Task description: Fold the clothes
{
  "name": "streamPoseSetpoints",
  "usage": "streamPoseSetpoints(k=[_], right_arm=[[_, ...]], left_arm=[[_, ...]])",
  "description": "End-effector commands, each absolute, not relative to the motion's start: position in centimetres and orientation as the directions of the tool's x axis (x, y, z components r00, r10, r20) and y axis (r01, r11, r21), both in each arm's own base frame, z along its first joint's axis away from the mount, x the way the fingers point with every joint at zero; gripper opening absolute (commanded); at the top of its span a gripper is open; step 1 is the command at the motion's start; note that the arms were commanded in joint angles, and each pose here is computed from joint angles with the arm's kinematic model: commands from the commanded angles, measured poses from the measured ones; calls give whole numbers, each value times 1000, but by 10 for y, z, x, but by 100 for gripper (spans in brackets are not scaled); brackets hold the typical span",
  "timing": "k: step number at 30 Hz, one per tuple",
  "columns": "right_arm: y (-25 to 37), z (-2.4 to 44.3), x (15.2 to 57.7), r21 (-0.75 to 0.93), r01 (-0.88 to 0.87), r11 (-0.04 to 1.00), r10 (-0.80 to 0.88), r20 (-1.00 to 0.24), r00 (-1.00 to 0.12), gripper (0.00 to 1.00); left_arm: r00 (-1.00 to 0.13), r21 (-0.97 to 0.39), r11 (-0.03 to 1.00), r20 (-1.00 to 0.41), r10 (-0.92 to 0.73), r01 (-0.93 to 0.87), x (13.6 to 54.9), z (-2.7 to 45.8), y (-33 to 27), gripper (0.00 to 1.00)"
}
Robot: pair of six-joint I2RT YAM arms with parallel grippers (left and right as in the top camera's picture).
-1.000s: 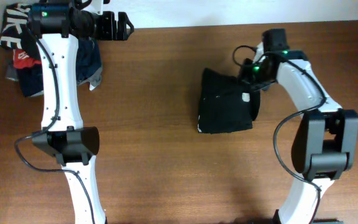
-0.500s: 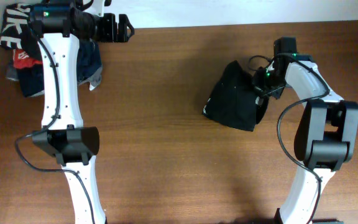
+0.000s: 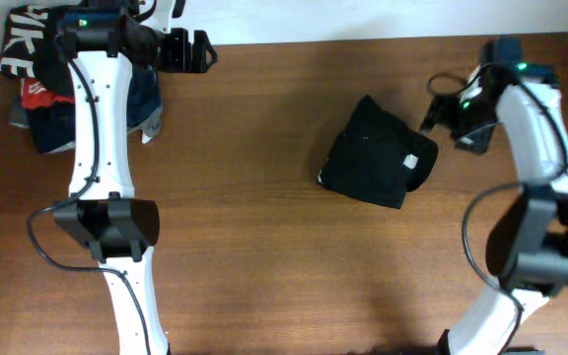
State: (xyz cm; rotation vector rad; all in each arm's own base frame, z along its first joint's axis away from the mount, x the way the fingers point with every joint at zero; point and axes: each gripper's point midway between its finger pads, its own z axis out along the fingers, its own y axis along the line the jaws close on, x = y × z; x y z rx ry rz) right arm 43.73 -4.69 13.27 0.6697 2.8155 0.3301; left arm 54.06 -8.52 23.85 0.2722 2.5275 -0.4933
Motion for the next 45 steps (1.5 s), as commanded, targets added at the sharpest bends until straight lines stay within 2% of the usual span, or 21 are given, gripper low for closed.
streamPoseSetpoints(k=[1, 6, 11, 15, 20, 22, 23, 24, 25, 28, 37, 43, 45], right_arm=[[-63, 184, 437, 284, 393, 875, 469, -293, -833, 89], [-99, 193, 429, 298, 469, 832, 548, -307, -778, 88], [-154, 194, 417, 331, 604, 725, 688, -298, -662, 90], [-185, 195, 406, 346, 663, 664, 748, -295, -595, 90], [-193, 192, 395, 336, 688, 643, 765, -270, -584, 90], [-192, 192, 395, 334, 683, 649, 760, -271, -590, 90], [-192, 192, 395, 334, 683, 650, 760, -271, -591, 90], [-191, 192, 395, 334, 683, 650, 760, -270, -591, 90], [-191, 192, 395, 334, 683, 650, 760, -270, -591, 89], [-192, 192, 395, 334, 683, 650, 760, -270, -591, 90], [-191, 191, 394, 326, 674, 663, 748, -270, -606, 89], [-191, 190, 393, 322, 673, 666, 746, -269, -609, 89], [-191, 190, 393, 322, 674, 665, 746, -269, -608, 89]], left_arm=[[-802, -266, 889, -573, 165, 373, 535, 246, -110, 99], [-748, -234, 822, -589, 305, 519, 519, 244, -170, 99], [-661, -145, 743, -588, 467, 653, 493, 229, -260, 100], [-592, -51, 695, -570, 570, 718, 470, 207, -320, 100], [-540, -2, 627, -511, 669, 779, 433, 167, -370, 99], [-531, 12, 609, -474, 702, 793, 419, 149, -379, 80], [-529, 15, 601, -457, 715, 799, 414, 140, -382, 67], [-527, 13, 594, -446, 723, 804, 409, 132, -385, 47], [-531, 6, 593, -439, 725, 805, 406, 124, -388, 33], [-567, -17, 626, -442, 695, 780, 406, 106, -392, 17], [-566, -32, 636, -492, 661, 771, 412, 61, -406, 8], [-543, -64, 608, -531, 650, 791, 410, 34, -416, 8], [-532, -53, 591, -507, 678, 805, 408, 20, -412, 13]])
